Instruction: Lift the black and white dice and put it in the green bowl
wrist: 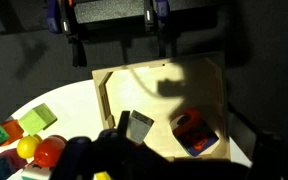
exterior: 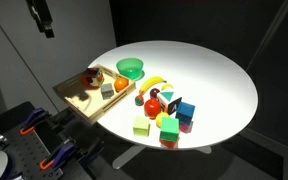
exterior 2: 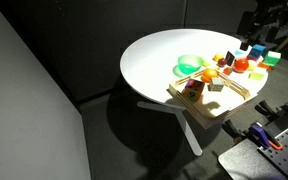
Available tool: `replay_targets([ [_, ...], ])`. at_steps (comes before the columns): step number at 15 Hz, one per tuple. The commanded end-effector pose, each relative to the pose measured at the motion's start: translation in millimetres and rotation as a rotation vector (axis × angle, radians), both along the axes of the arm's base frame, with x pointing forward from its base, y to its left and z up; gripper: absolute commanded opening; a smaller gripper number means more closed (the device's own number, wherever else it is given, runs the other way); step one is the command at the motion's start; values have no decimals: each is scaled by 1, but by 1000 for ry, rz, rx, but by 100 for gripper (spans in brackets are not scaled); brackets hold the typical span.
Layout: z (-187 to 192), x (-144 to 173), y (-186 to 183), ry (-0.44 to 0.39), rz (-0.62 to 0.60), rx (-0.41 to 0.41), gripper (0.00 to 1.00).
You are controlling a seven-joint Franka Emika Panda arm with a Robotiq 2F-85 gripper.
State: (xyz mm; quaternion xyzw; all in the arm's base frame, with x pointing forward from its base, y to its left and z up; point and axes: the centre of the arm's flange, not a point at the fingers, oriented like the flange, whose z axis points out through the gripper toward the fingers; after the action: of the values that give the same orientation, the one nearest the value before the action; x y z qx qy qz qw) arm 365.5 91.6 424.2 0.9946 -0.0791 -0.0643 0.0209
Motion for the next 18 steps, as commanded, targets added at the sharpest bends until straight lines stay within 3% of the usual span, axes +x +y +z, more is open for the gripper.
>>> replay_targets([
  [1,0,0,0,0,0,0,100],
  [10,0,8,-4,5,-9,3,100],
  [18,1,47,-40,3,-62,54,100],
])
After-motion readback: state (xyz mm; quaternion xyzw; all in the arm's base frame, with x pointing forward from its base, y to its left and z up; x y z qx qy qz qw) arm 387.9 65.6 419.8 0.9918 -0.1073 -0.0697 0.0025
